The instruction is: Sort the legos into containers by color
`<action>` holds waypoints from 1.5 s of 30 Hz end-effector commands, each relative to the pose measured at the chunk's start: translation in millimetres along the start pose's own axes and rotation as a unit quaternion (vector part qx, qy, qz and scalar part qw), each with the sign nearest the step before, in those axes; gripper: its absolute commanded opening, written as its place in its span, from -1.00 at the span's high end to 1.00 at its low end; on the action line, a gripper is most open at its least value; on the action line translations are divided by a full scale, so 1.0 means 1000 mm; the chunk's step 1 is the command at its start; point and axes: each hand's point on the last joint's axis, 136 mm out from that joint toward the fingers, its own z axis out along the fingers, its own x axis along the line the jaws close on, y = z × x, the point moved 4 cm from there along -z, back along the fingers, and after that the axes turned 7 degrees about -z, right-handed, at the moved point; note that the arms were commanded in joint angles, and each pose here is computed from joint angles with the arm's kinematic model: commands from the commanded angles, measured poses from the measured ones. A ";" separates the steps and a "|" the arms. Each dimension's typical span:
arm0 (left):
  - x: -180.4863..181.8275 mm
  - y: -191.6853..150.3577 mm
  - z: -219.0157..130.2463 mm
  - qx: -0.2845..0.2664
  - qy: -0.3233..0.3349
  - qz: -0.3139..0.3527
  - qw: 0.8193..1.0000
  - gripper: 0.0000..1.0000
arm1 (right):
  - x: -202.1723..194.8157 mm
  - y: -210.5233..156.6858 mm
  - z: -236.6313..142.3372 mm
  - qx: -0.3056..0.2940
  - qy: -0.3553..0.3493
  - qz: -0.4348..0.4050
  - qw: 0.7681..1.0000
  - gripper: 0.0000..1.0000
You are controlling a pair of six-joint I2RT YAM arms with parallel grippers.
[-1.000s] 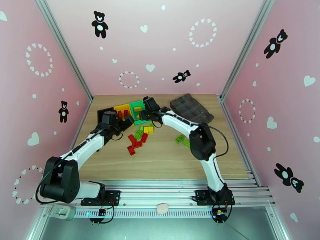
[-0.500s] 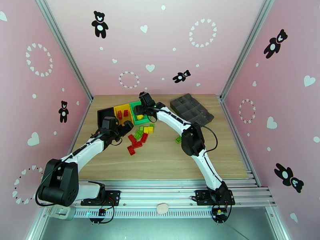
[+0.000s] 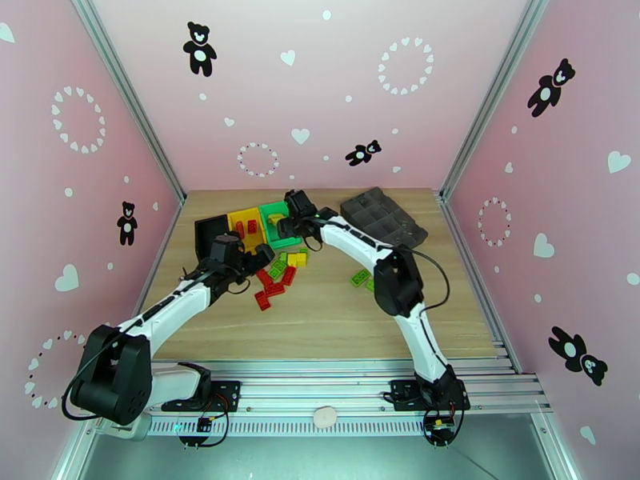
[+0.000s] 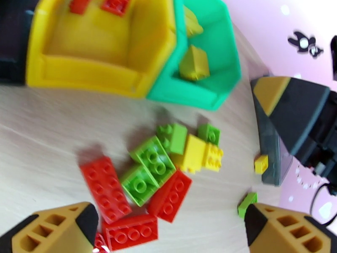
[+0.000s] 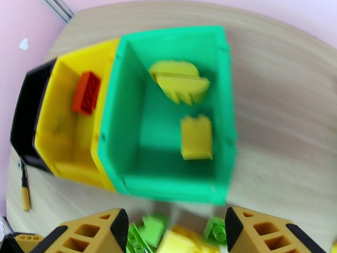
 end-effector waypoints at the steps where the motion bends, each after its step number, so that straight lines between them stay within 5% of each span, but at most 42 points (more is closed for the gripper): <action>1: -0.009 -0.006 -0.001 -0.007 0.006 0.021 1.000 -0.94 | -0.010 0.016 -0.043 -0.045 -0.020 -0.011 0.999 -0.26; 18: 0.021 -0.028 -0.006 -0.016 0.036 0.013 0.999 -0.90 | -0.017 -0.064 -0.015 0.040 0.007 0.017 0.999 -0.08; 45: 0.036 -0.026 -0.013 -0.021 0.042 0.006 0.999 -0.93 | -0.004 -0.090 0.041 0.084 0.014 0.028 0.996 -0.10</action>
